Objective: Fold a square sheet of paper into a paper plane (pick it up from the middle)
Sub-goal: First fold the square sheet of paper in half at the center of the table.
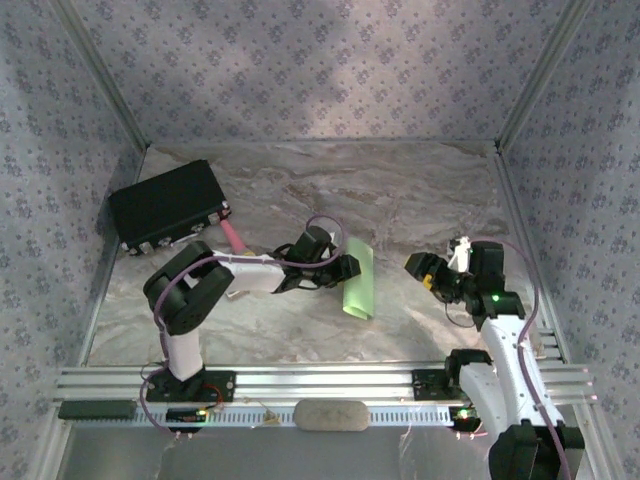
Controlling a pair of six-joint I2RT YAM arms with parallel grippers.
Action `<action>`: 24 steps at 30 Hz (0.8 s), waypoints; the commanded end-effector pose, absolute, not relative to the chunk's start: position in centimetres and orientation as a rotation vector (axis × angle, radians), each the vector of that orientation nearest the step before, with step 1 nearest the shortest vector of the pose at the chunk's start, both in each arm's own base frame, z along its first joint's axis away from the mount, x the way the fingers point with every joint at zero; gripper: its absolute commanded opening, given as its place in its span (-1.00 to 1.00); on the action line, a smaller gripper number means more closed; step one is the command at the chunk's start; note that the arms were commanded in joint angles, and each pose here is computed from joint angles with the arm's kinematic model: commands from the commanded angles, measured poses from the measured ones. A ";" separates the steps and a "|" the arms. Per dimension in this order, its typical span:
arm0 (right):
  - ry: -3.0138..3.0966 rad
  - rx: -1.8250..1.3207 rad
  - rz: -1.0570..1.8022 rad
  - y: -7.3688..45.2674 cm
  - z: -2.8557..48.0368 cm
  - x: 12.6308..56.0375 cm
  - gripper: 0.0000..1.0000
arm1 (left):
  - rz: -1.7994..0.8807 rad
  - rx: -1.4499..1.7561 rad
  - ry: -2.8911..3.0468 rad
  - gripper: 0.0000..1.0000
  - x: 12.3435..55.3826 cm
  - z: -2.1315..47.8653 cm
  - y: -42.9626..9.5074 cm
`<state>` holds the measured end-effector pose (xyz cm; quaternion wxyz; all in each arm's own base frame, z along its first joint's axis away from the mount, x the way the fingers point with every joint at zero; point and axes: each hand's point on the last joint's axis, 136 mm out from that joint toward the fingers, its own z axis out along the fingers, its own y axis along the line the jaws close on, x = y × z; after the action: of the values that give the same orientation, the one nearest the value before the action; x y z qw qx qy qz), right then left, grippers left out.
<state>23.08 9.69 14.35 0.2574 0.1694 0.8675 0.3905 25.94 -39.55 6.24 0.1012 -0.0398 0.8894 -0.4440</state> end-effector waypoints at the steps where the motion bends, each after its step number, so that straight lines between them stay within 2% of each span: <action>1: 2.360 0.360 1.140 11.2 14.6 22.8 0.53 | -1.304 -0.153 2.598 -0.19 26.7 6.1 -39.3; 8: 2.411 0.358 1.120 11.6 13.4 22.7 0.43 | -1.220 -0.179 2.634 -0.15 26.3 4.6 -38.2; 14: 2.469 0.405 1.074 11.5 12.0 22.6 0.46 | -1.095 -0.168 2.672 -0.12 25.5 3.4 -37.5; 15: 2.474 0.413 1.069 11.4 11.9 22.7 0.50 | -1.085 -0.166 2.676 -0.11 25.4 3.3 -37.5; 17: 2.494 0.463 1.055 11.3 11.6 22.8 0.74 | -1.073 -0.163 2.675 -0.10 25.4 3.4 -37.4; 21: 2.508 0.526 0.964 10.8 11.8 23.3 0.88 | -1.020 -0.148 2.679 -0.03 25.4 3.6 -37.0; 24: 2.473 0.560 0.890 10.3 11.9 23.5 0.91 | -0.985 -0.089 2.685 0.05 25.2 3.8 -37.0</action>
<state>22.88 11.34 11.15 0.1968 0.1759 0.8974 0.3535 25.46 -38.06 3.96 0.1302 -0.0460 0.9155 -0.3778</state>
